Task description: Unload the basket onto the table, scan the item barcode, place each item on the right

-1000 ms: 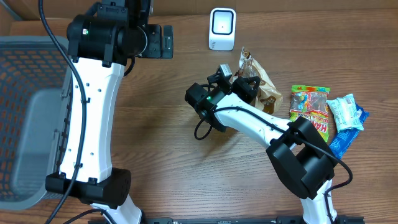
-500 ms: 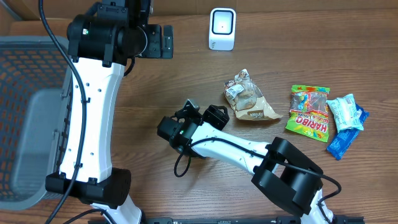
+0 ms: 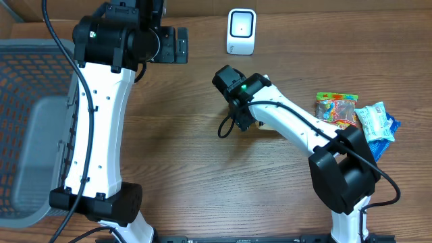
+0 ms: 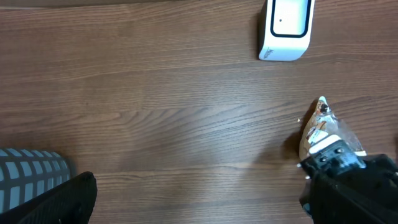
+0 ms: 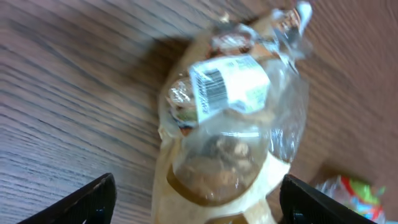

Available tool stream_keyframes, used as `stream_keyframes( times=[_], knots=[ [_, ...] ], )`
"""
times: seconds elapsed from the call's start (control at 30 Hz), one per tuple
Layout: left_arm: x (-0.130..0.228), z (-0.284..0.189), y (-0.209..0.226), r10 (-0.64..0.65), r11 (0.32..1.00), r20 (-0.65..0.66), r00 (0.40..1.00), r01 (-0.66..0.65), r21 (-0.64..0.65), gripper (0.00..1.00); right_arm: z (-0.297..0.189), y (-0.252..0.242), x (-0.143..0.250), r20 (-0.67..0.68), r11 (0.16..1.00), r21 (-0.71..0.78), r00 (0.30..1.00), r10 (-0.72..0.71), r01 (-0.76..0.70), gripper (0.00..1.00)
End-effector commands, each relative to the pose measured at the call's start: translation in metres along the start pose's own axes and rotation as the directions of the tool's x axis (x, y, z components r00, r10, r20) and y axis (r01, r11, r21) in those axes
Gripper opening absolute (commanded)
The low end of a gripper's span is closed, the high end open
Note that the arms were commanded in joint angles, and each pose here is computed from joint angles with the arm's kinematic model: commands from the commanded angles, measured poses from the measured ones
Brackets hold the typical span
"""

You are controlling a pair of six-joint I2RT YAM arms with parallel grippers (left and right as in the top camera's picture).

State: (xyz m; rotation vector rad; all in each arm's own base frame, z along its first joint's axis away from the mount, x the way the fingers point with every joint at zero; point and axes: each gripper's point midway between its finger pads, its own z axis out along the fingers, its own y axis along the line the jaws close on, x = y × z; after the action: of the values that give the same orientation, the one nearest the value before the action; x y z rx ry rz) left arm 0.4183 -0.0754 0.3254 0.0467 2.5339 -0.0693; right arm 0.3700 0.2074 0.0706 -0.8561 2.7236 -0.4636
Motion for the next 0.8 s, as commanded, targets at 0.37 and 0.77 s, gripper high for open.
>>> stream_keyframes(
  times=[0.37,0.77],
  knots=[
    [0.0,0.005,0.002,0.017,1.0,-0.007,1.0,-0.017,-0.009,1.0,0.054,0.009,-0.006,-0.051,0.985,0.109,0.991,-0.127,0.132,0.78],
    [0.0,0.005,0.002,0.017,1.0,-0.007,1.0,-0.017,-0.009,1.0,0.094,0.012,0.021,-0.184,0.98,0.095,0.971,-0.155,0.174,0.47]
  ],
)
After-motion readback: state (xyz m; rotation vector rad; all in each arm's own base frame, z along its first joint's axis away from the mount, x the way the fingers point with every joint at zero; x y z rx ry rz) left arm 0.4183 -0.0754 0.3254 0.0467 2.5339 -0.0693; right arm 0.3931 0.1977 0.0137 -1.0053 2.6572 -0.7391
